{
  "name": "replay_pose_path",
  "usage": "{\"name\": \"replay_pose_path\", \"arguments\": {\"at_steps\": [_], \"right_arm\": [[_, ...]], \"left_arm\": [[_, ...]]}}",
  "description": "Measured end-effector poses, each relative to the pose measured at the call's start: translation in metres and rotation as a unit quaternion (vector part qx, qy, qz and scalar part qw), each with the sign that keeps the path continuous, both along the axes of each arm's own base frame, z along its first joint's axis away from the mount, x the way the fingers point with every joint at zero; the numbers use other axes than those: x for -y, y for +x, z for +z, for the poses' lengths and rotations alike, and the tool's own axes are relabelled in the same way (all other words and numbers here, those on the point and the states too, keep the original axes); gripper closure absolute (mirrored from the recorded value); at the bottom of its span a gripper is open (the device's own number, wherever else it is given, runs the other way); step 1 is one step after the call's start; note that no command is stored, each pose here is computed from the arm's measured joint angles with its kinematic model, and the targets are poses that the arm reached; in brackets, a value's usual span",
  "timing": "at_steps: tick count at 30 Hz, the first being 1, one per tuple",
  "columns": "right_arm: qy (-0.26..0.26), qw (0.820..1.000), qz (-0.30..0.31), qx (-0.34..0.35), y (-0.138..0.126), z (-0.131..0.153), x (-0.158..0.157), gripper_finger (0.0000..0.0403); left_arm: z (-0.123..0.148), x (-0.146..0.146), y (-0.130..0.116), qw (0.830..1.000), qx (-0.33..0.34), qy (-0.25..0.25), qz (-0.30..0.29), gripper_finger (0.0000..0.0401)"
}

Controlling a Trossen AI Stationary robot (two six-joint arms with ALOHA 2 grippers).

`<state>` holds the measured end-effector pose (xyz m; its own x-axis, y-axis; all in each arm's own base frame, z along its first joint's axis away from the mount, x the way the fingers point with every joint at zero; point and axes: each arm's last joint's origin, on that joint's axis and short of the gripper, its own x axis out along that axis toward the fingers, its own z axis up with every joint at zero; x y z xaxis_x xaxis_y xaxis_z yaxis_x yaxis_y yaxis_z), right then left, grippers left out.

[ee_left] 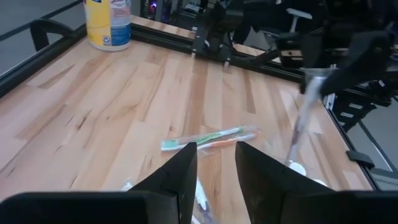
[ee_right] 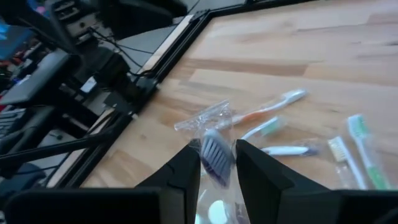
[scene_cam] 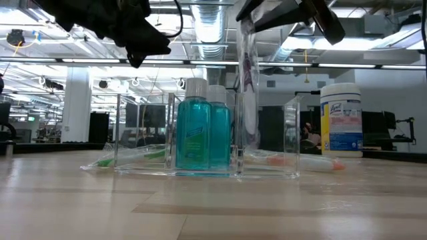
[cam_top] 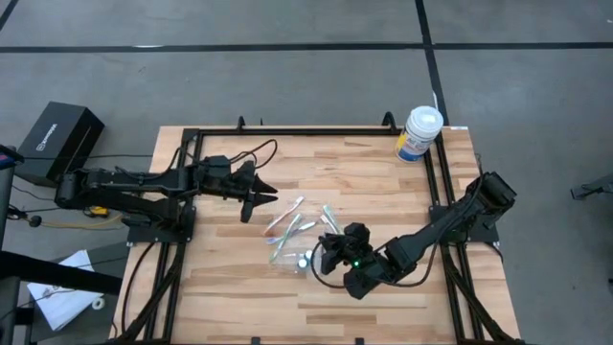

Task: Pick & Place toothbrushing station
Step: Put the purple toothbrush into the transparent organizer, then put the green toothbrush into the transparent organizer

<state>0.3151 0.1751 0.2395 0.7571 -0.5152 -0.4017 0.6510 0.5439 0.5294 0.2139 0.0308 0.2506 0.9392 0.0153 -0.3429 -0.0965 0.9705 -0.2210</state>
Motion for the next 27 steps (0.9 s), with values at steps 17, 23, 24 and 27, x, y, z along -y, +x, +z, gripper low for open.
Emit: {"name": "replay_pose_path", "arguments": {"at_steps": [17, 23, 24, 27], "right_arm": [[0.074, 0.996, 0.046, 0.004, -0.0002, 0.0006, -0.0108, 0.0233], [0.073, 0.996, 0.046, 0.004, -0.0001, 0.0006, -0.0106, 0.0166], [0.073, 0.996, 0.046, 0.004, -0.0002, 0.0006, -0.0106, 0.0159], [0.073, 0.996, 0.046, 0.003, -0.0001, 0.0006, -0.0107, 0.0149]], "left_arm": [[-0.0008, -0.0066, -0.0015, 1.0, -0.003, -0.005, -0.002, 0.0297], [-0.0011, -0.0061, -0.0017, 1.0, -0.005, -0.007, -0.008, 0.0297], [-0.0012, -0.0061, -0.0017, 1.0, -0.005, -0.007, -0.008, 0.0297], [-0.0013, -0.0061, -0.0017, 1.0, -0.006, -0.008, -0.008, 0.0297]]}}
